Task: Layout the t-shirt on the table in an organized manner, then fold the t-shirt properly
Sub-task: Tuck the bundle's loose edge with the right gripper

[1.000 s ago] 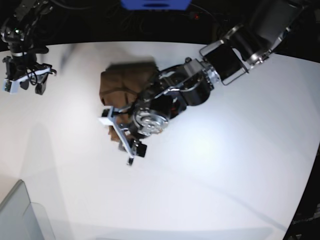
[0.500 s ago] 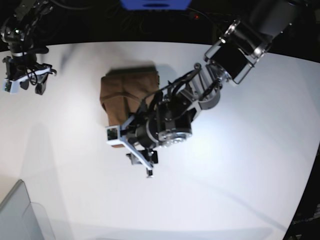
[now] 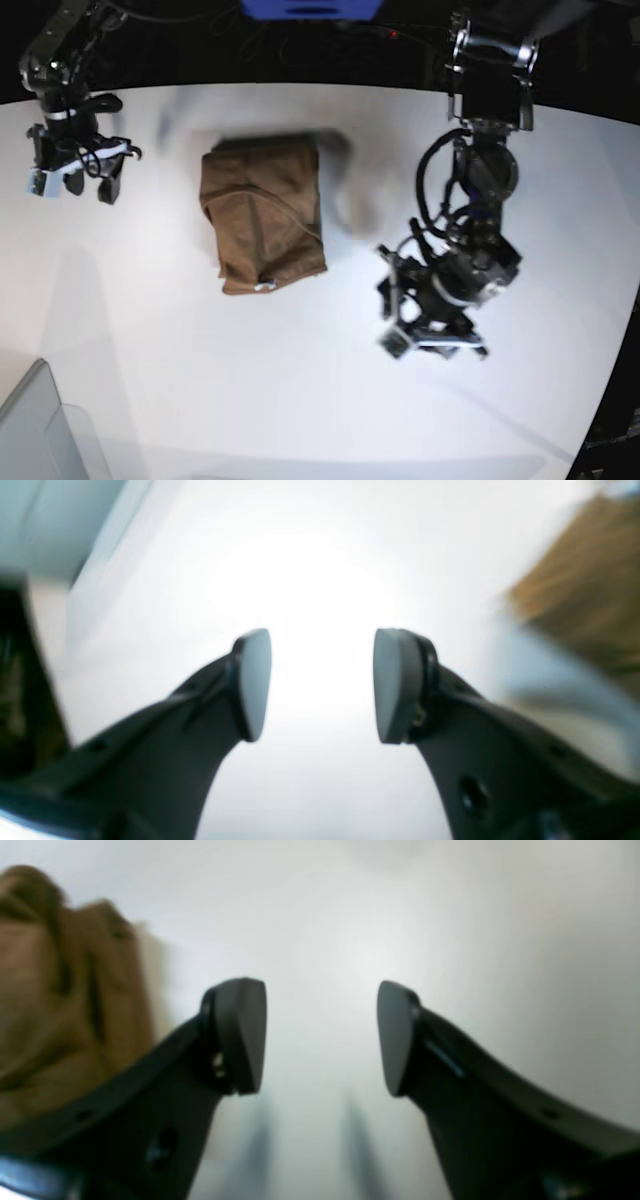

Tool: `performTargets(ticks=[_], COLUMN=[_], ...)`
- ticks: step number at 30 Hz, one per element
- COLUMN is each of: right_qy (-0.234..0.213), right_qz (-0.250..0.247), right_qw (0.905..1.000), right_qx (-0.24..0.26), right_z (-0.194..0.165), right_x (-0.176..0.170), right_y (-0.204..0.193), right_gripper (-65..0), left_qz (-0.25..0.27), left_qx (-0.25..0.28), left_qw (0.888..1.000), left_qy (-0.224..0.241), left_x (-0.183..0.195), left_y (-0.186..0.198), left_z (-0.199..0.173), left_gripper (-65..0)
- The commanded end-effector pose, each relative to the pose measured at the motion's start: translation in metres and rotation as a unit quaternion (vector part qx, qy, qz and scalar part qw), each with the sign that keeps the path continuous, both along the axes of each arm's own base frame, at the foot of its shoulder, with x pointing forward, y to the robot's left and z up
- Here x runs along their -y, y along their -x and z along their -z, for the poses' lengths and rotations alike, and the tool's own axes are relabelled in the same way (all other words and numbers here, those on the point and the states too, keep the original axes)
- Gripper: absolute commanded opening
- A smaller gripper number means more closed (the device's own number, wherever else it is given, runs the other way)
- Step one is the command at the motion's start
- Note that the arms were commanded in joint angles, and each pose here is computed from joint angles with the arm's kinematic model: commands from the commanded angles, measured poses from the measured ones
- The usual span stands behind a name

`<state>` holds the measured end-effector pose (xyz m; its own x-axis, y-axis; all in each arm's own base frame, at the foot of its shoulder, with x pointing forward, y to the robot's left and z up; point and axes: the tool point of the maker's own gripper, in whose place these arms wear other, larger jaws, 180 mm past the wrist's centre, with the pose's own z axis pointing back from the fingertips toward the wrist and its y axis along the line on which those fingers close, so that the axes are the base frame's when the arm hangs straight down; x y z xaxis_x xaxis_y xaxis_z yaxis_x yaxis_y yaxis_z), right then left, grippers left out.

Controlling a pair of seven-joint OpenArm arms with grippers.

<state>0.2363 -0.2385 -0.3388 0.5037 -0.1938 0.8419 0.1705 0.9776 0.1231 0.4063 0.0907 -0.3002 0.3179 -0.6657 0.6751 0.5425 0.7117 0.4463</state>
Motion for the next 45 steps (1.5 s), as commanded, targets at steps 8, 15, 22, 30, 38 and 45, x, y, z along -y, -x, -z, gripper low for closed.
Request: performTargets(ticks=[8,15,22,30,38,45], right_qy=[-0.047,-0.071,-0.064,-0.078,-0.088,-0.062], right_qz=[-0.159,-0.236,-0.276,-0.281,-0.272,-0.278], right_qw=[0.9844,0.9656,0.9557,0.9553,0.9582,0.9548], right_qx=[0.057,0.082,0.079,0.047,0.016,0.087], right_z=[-0.026,-0.041,-0.033,-0.005,0.031,-0.022], right_x=[-0.115,-0.175,-0.189,-0.193,-0.183,-0.182], right_y=[-0.038,-0.053,-0.083,-0.108,-0.112,-0.111], right_gripper=[-51.8,-65.0,-65.0,-65.0,-65.0,-65.0], left_qz=[-0.199,-0.254,-0.269,-0.266,-0.327,-0.361], left_qx=[0.028,-0.015,-0.035,-0.079,-0.071,-0.054], left_qw=[0.980,0.967,0.961,0.958,0.942,0.931], left_qy=[0.013,-0.028,-0.048,-0.064,-0.018,0.001], left_x=[-0.146,-0.197,-0.208,-0.209,-0.237,-0.256], left_y=[0.047,0.105,0.140,0.176,0.201,0.211], left_z=[-0.010,0.016,0.023,0.046,0.041,0.032], left_gripper=[-33.8,-33.8,-33.8,-33.8,-33.8,-33.8])
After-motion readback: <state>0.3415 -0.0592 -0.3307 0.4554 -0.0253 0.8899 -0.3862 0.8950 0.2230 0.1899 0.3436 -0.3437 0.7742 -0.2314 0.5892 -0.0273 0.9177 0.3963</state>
